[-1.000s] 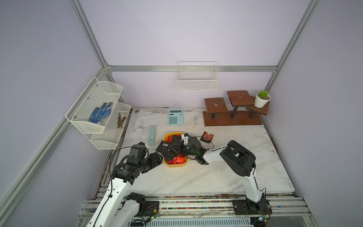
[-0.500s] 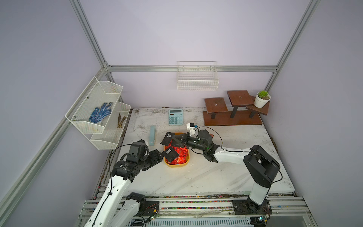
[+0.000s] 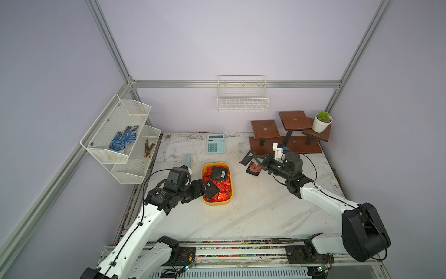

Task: Take the tea bags out of the storage box
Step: Place the tea bag at the center of the board.

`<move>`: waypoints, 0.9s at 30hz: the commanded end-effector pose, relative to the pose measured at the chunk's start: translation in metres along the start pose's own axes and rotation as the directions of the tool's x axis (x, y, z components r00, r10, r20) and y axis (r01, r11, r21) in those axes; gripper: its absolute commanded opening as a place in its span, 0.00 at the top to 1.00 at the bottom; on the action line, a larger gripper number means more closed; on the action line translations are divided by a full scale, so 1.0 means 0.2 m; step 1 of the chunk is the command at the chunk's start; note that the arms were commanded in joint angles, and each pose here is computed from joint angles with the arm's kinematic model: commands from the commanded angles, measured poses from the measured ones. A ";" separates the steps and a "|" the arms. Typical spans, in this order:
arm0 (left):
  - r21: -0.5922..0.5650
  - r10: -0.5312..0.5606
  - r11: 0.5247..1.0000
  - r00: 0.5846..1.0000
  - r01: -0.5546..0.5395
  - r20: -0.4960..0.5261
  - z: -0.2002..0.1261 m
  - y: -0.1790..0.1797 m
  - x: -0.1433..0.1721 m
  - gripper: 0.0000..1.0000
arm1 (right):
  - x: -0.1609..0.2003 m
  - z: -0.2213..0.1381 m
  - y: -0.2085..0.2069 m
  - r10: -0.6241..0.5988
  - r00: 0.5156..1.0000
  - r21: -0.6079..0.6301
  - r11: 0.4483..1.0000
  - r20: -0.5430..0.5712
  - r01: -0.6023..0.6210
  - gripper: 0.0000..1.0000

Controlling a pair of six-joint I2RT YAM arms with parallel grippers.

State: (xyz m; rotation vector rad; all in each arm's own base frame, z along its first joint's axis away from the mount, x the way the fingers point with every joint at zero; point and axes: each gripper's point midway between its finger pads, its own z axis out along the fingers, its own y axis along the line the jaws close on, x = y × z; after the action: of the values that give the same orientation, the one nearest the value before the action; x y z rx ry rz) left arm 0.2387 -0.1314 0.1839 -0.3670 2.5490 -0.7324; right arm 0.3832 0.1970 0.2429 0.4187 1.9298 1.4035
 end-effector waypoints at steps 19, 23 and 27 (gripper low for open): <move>0.089 0.055 0.995 0.998 -0.054 -0.008 0.09 -0.19 -0.01 0.30 | -0.36 -0.10 -0.94 0.169 0.985 0.244 0.954 0.045 -0.175 1.00; 0.085 0.052 0.995 0.999 -0.052 -0.006 0.10 -0.19 -0.01 0.29 | -0.38 -0.16 -1.02 0.175 0.982 0.290 0.938 0.075 -0.190 1.00; 0.083 0.053 0.995 0.999 -0.052 -0.009 0.11 -0.19 -0.01 0.29 | -0.41 -0.22 -1.08 0.171 0.981 0.345 0.919 0.092 -0.192 1.00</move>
State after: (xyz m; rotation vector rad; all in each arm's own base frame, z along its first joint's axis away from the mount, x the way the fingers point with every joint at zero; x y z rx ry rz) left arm 0.2522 -0.1671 0.1816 -0.2717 2.5582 -0.7889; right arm 0.4375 0.0481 0.0745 0.8523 2.1392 1.1915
